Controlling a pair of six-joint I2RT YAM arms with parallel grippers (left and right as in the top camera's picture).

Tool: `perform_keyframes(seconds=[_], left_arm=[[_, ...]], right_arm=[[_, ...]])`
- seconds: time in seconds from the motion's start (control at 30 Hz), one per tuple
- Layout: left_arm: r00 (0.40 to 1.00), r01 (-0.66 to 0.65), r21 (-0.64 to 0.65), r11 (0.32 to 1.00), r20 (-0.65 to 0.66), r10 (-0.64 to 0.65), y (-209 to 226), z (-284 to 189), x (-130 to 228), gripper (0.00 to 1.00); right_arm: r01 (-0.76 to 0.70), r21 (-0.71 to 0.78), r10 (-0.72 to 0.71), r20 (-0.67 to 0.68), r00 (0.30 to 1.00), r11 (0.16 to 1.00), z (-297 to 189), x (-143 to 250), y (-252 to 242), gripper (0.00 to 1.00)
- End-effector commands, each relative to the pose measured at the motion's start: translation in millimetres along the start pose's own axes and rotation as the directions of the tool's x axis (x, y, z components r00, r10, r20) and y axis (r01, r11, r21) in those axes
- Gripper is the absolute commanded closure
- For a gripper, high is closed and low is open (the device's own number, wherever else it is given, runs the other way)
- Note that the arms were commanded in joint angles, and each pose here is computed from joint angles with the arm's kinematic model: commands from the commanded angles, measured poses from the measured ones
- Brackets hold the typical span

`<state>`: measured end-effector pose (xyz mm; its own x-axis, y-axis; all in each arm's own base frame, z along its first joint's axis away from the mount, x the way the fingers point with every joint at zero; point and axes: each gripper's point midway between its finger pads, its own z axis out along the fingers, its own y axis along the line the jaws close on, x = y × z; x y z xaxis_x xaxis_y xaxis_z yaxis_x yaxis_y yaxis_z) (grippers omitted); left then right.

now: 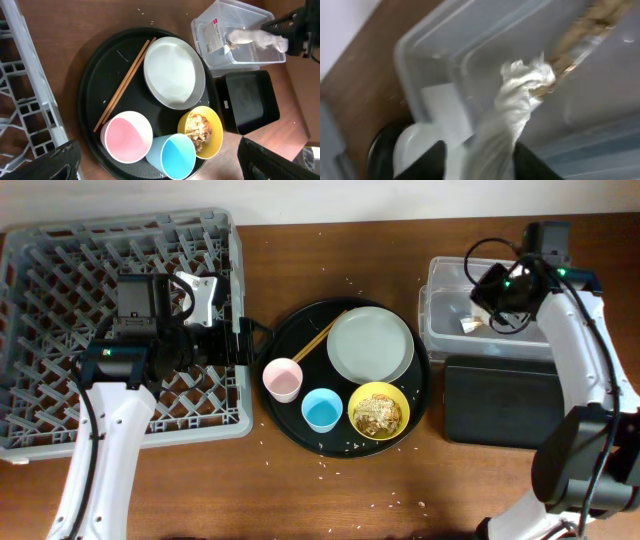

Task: Sort waste into correct bins and load items into the dishwasher rack
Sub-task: 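Grasp the tissue and wrapper from the plate with the right gripper, drop into clear bin, then grasp the yellow bowl with the right gripper and lift it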

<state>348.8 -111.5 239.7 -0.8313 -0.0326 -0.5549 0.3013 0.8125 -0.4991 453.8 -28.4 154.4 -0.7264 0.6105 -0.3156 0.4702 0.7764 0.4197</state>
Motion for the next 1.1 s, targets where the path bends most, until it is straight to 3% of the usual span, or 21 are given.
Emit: perform_keyframes(seconds=[0.0,0.07,0.1,0.2,0.3,0.37,0.43,0.53,0.63,0.7,0.77,0.83,0.9,1.07], left_arm=[[1.000,-0.021,0.017,1.000,0.018,0.020,-6.0,-4.9,-6.0,0.00],[1.000,-0.020,0.017,1.000,0.017,0.020,-6.0,-4.9,-6.0,0.00],[1.000,-0.020,0.017,1.000,0.017,0.020,-6.1,-4.9,-6.0,0.00],[1.000,-0.021,0.017,1.000,0.018,0.020,-6.0,-4.9,-6.0,0.00],[1.000,-0.021,0.017,1.000,0.018,0.020,-6.1,-4.9,-6.0,0.00],[1.000,-0.020,0.017,1.000,0.017,0.020,-6.1,-4.9,-6.0,0.00],[1.000,-0.021,0.017,1.000,0.018,0.020,-6.1,-4.9,-6.0,0.00],[1.000,-0.020,0.017,1.000,0.017,0.020,-6.0,-4.9,-6.0,0.00],[1.000,-0.020,0.017,1.000,0.017,0.020,-6.0,-4.9,-6.0,0.00],[1.000,-0.020,0.017,1.000,0.017,0.020,-6.1,-4.9,-6.0,0.00],[1.000,-0.020,0.017,1.000,0.017,0.020,-6.0,-4.9,-6.0,0.00],[1.000,-0.020,0.017,1.000,0.017,0.020,-6.0,-4.9,-6.0,0.00],[1.000,-0.021,0.017,1.000,0.018,0.020,-6.1,-4.9,-6.0,0.00],[1.000,-0.020,0.017,1.000,0.017,0.020,-6.1,-4.9,-6.0,0.00]], right_arm=[[0.215,-0.231,-0.226,-0.020,0.974,0.949,-59.8,32.7,58.2,0.45],[0.333,-0.164,-0.360,-0.176,0.916,0.929,-61.5,98.5,64.0,0.41],[0.380,-0.109,-0.394,-0.173,0.903,0.919,-56.7,105.6,64.2,0.40],[0.374,-0.138,-0.391,-0.127,0.912,0.917,-55.6,98.5,76.3,0.40],[0.438,-0.169,-0.469,-0.269,0.841,0.883,-59.0,147.1,76.7,0.49],[0.506,-0.162,-0.525,-0.399,0.752,0.847,-50.0,211.3,76.4,0.54],[0.475,-0.038,-0.436,-0.469,0.768,0.879,-21.6,263.8,59.2,0.58],[0.335,0.032,-0.282,-0.471,0.836,0.942,20.7,304.3,47.2,0.58],[0.300,0.036,-0.251,-0.459,0.852,0.953,48.9,308.7,48.7,0.53],[0.301,0.069,-0.234,-0.476,0.848,0.951,57.8,312.2,40.7,0.55],[0.308,0.130,-0.213,-0.476,0.853,0.942,54.8,306.9,26.4,0.68],[0.277,0.202,-0.163,-0.448,0.879,0.939,55.8,286.0,8.6,0.96],[0.253,0.207,-0.139,-0.445,0.885,0.945,56.7,279.6,5.6,0.96],[0.369,0.082,-0.301,-0.430,0.851,0.926,26.4,260.2,45.1,0.96]])
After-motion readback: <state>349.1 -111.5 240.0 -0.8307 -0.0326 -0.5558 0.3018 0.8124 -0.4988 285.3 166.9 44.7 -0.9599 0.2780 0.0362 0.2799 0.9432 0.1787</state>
